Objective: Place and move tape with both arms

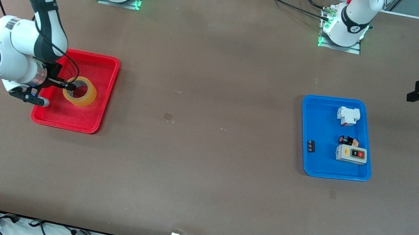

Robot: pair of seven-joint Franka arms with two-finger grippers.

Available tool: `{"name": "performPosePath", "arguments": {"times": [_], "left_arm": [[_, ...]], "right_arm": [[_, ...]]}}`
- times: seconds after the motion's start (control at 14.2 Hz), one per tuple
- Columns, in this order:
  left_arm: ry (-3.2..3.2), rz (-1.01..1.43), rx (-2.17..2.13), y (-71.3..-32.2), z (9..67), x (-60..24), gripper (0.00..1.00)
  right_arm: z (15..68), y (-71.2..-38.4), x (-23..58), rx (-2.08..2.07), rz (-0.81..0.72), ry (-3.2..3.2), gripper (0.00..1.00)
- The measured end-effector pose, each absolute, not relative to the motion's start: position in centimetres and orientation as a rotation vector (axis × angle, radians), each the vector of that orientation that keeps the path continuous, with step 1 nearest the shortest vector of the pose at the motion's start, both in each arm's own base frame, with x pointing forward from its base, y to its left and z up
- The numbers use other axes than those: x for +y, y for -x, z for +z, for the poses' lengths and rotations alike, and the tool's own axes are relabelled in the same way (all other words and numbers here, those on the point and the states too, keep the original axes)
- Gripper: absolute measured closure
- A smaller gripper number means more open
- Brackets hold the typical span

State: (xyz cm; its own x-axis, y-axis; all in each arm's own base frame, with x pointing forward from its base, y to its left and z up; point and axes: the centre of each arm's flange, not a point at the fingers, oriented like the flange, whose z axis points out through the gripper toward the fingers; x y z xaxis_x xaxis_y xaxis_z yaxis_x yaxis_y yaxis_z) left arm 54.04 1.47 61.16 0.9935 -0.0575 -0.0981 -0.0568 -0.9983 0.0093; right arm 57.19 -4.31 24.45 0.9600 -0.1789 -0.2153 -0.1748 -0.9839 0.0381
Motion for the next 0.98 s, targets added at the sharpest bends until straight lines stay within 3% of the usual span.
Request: {"name": "performPosePath", "arguments": {"times": [0.21,0.56,0.77,0.98], "left_arm": [[-3.130,-0.154,-0.088,-54.0,61.2,1.5,0.00],[-3.130,-0.154,-0.088,-54.0,61.2,1.5,0.00],[-3.130,-0.154,-0.088,-54.0,61.2,1.5,0.00],[-3.130,-0.154,-0.088,-54.0,61.2,1.5,0.00]], "right_arm": [[32.9,-59.0,-4.1,-0.254,-0.312,-3.097,0.01],[50.2,-61.9,-4.1,-0.194,-0.187,-3.117,0.00],[55.9,-62.7,-3.6,-0.159,-0.063,-3.124,0.00],[58.4,-63.0,-2.8,-0.135,0.006,-3.126,0.00]]}}
